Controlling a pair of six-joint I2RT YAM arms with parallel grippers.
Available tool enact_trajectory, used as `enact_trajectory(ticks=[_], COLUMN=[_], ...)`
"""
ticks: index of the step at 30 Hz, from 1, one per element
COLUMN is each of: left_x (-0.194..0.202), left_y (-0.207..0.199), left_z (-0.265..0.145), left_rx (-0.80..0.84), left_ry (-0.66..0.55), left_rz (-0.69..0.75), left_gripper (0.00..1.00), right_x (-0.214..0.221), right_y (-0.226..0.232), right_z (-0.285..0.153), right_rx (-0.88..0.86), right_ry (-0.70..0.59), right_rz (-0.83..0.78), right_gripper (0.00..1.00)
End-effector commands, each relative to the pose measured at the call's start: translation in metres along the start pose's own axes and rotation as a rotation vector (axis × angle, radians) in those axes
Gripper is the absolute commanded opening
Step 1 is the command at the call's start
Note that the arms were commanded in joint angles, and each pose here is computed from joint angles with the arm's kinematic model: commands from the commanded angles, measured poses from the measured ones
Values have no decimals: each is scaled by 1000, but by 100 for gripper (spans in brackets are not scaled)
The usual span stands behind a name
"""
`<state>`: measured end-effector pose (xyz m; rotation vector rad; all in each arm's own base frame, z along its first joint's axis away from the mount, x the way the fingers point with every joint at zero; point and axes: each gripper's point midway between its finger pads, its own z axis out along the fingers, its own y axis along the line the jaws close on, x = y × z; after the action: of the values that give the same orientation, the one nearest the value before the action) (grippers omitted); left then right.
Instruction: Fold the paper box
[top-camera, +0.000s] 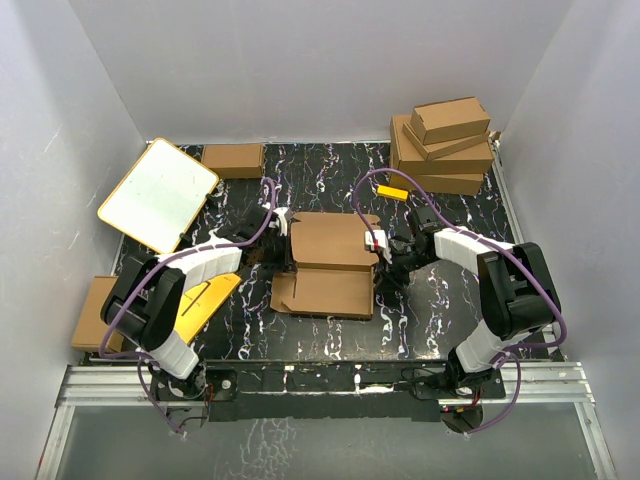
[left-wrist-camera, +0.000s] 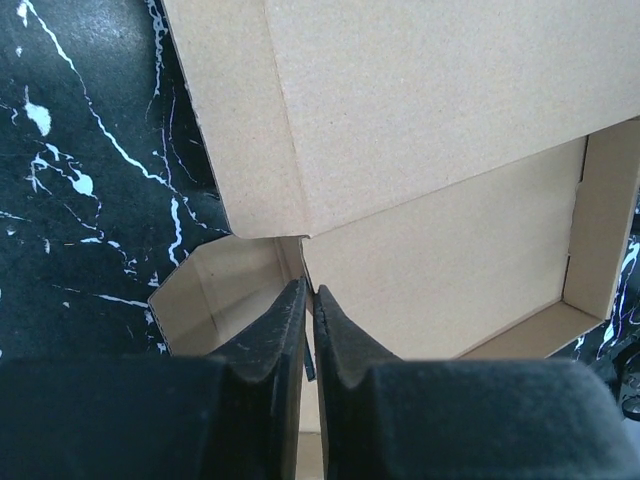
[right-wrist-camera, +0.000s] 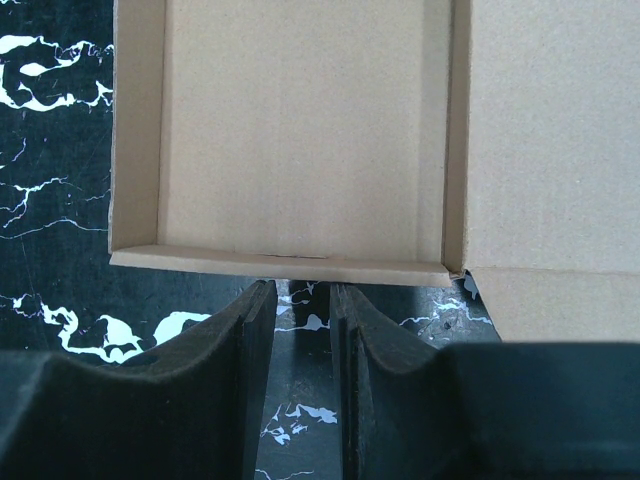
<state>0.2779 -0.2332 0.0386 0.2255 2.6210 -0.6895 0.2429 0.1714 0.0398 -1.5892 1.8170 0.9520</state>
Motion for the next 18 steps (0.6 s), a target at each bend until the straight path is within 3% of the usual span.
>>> enact_trajectory(ticks=[1, 11, 18], left_x=[-5, -8, 30], left_y=[-3, 3, 25], left_z=[-11, -66, -93], left_rx=[-6, -86, -147], left_ry=[-17, -134, -158], left_rz=[-6, -4, -74], left_gripper=[9, 27, 43], right_x=[-12, -10, -10], right_y=[-4, -6, -7], right_z=[0, -1, -1], right_rx=[-1, 5, 7], right_ry=[-33, -21, -20], right_rz=[-50, -48, -50], right_gripper=[33, 34, 34])
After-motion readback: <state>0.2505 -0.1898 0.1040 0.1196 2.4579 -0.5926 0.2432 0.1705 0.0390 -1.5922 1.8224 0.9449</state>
